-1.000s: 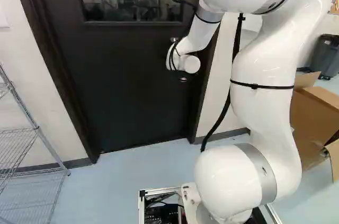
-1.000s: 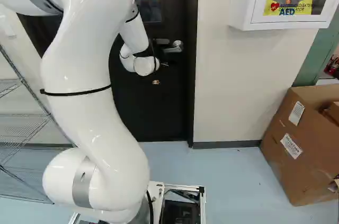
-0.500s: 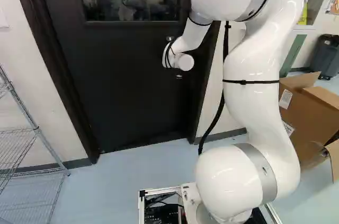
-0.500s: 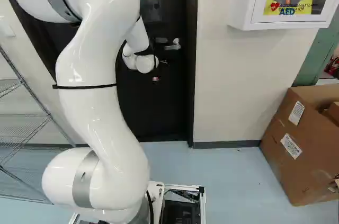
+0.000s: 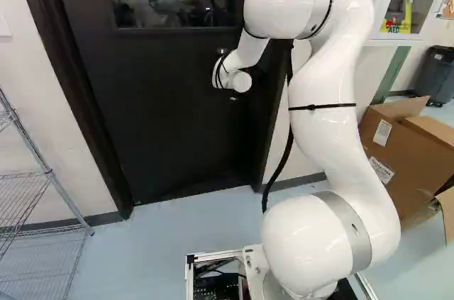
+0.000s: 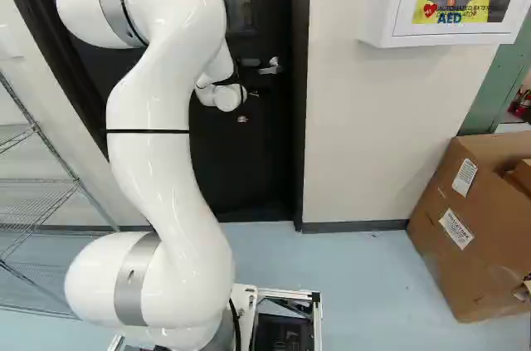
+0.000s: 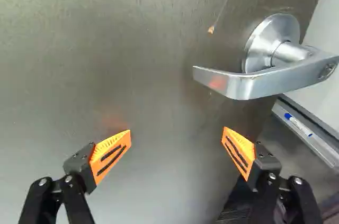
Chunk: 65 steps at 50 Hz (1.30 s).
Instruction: Open the door and move inside
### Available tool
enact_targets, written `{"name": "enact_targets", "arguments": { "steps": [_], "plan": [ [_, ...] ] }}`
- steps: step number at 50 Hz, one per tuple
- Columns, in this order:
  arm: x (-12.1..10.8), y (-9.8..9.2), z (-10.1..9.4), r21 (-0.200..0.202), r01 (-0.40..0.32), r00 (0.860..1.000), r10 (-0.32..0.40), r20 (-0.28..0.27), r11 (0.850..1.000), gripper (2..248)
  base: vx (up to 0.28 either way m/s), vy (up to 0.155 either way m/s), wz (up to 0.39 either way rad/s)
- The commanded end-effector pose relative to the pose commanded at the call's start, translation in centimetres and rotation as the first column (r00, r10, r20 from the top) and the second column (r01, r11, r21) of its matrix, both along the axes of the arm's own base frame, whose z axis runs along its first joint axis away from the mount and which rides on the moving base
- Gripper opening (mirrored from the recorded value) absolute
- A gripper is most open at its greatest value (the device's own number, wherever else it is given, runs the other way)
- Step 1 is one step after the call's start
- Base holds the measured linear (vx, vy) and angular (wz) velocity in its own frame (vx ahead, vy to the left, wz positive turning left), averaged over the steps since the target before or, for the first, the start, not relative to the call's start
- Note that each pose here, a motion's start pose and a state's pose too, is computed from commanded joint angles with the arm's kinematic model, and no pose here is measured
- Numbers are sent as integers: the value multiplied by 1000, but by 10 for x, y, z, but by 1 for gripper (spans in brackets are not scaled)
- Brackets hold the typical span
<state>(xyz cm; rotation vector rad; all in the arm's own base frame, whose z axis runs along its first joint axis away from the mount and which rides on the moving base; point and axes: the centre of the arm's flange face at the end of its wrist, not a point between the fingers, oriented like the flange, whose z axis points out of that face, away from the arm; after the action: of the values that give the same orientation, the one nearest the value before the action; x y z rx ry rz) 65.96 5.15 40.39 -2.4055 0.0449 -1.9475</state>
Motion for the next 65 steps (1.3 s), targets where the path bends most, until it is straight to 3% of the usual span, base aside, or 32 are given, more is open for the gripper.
{"name": "enact_targets", "arguments": {
  "steps": [22, 33, 50, 65],
  "plan": [
    [-20, 15, 3, -2, -27, 1000, 27, -14, 1000, 247, 0, 0, 0],
    [-22, 36, 2, -34, -103, 995, 102, -19, 994, 247, 0, 0, 0],
    [-11, 71, -3, -107, -248, 969, 246, -31, 963, 247, 0, 0, 0],
    [-6, 102, -7, -167, -361, 932, 359, -44, 917, 247, 0, 0, 0]
  ]
}}
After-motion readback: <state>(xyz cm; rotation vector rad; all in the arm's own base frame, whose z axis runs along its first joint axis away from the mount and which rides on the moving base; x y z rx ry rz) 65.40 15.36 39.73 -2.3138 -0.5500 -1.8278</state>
